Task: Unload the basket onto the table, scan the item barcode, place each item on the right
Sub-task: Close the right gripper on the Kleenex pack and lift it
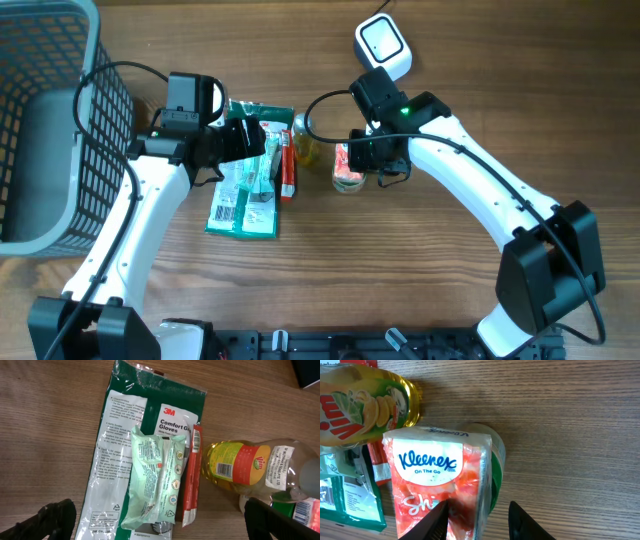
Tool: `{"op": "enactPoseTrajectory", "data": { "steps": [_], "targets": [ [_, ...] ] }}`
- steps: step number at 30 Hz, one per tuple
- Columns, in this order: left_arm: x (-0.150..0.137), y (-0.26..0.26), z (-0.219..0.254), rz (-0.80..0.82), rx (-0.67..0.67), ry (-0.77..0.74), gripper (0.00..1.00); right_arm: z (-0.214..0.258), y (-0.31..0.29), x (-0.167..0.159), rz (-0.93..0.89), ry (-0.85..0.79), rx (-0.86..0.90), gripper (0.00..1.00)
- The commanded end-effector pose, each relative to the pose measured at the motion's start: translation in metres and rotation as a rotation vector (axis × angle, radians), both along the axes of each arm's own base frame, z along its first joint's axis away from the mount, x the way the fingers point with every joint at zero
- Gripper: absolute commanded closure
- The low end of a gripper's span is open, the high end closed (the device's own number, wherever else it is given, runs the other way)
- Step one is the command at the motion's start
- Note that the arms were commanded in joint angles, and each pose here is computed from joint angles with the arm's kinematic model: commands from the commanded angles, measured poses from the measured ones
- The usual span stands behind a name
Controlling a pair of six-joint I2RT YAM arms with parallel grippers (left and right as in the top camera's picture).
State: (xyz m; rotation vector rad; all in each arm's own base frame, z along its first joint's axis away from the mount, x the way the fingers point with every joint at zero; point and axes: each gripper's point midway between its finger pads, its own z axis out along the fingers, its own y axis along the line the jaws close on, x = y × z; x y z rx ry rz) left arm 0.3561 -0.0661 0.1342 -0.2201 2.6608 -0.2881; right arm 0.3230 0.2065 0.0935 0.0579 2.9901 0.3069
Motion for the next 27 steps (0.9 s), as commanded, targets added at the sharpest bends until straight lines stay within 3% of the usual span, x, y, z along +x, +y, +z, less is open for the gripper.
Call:
{"op": "enactPoseTrajectory", "data": {
  "steps": [1,5,9,20,24,27],
  "targets": [
    [0.003,-0.001,0.005,0.009,-0.018,-0.011,0.00,-0.011,-0.001,-0.006,-0.002,0.038,-0.010,0.62],
    [0.003,-0.001,0.005,0.009,-0.018,-0.011,0.00,-0.011,-0.001,-0.006,-0.002,0.038,-0.010,0.66],
    [0.003,-0.001,0.005,0.009,-0.018,-0.011,0.00,-0.010,0.000,-0.005,-0.002,0.031,-0.006,0.82],
    [0.003,-0.001,0.005,0.009,-0.018,-0.011,0.00,-0.010,0.002,-0.006,0.002,0.038,0.006,0.85],
    [0.003,-0.001,0.005,0.009,-0.018,-0.011,0.00,-0.010,0.003,-0.009,0.008,0.049,0.011,0.96],
    [0.003,-0.001,0.005,0.009,-0.018,-0.011,0.00,0.010,0.024,-0.016,0.179,0.065,0.180,0.96]
  ]
}}
